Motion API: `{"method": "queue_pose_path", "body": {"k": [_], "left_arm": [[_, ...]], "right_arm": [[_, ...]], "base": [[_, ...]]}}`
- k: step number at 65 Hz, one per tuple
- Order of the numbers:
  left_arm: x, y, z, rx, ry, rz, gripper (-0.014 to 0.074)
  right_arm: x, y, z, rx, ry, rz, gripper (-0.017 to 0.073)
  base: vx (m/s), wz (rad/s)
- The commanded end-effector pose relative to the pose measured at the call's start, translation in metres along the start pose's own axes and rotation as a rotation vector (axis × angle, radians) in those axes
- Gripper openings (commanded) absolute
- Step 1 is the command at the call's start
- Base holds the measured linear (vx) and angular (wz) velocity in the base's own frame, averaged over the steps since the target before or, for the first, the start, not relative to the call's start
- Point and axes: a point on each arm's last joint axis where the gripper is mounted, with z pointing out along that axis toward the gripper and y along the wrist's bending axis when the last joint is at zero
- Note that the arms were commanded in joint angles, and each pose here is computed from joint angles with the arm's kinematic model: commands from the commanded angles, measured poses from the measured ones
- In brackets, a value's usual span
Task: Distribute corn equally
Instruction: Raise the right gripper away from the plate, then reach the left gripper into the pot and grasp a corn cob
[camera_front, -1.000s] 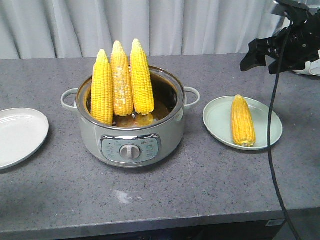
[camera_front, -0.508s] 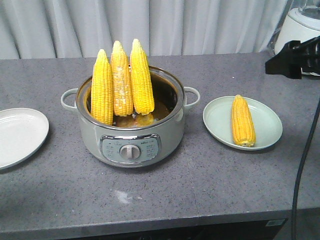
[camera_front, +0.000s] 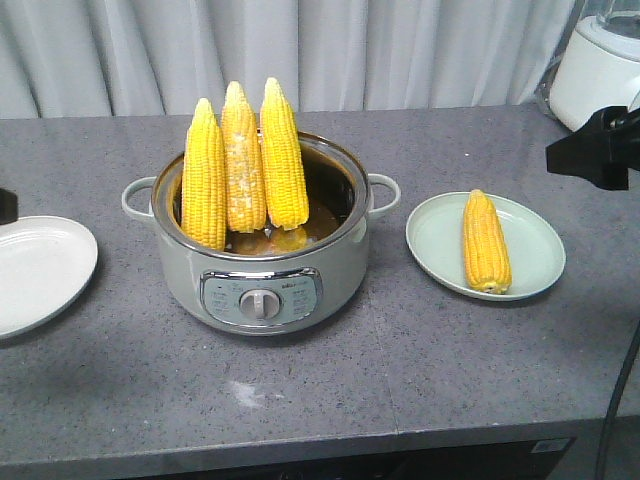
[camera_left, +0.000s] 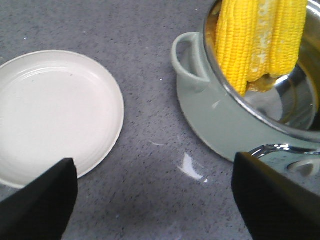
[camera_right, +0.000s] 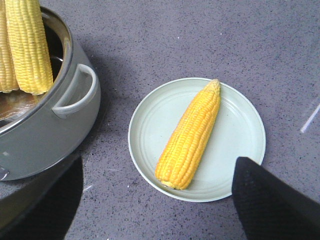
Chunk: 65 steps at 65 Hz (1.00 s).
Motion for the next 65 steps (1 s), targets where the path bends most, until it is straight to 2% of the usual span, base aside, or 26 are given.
{"method": "queue_pose_path", "body": {"k": [1,9,16,23,32,39,43,51,65], "left_arm": [[-0.031,-0.011,-0.003,0.079,-0.114,0.027,0.0590],[-0.058,-0.019,0.011,0.122,-0.118,0.056,0.0590],[-0.078,-0.032,0.033,0.156,-0.098,0.104,0.0590],[-0.093,-0.045,0.054,0.183,-0.087,0.129,0.0590],[-0.108,-0.059,0.084,0.204,-0.090,0.154,0.0590],[-0.115,-0.070,0.107,0.205,-0.076,0.211,0.0590],[-0.117,-0.075,0.118,0.206,-0.066,0.226,0.0590],[-0.121,-0.082,0.140,0.213,-0.046,0.232,0.0590],[-0.124,-0.083,0.168,0.205,-0.065,0.224,0.0590]], "right_arm": [[-0.010,0.002,-0.014,0.019,-0.095,-0.009,0.0594],[-0.010,0.002,-0.014,0.018,-0.096,-0.008,0.0594],[-0.010,0.002,-0.014,0.017,-0.097,-0.007,0.0594],[-0.010,0.002,-0.014,0.016,-0.096,-0.009,0.0594],[-0.010,0.002,-0.014,0.016,-0.096,-0.010,0.0594],[-0.010,0.002,-0.014,0.016,-0.096,-0.010,0.0594],[-0.010,0.002,-0.014,0.017,-0.096,-0.010,0.0594],[-0.010,0.002,-0.014,0.017,-0.096,-0.010,0.0594],[-0.010,0.002,-0.014,0.017,-0.095,-0.011,0.0594]], "base": [[0.00,0.00],[0.00,0.00],[0.00,0.00],[0.00,0.00],[0.00,0.00],[0.00,0.00],[0.00,0.00],[0.00,0.00],[0.00,0.00]]}}
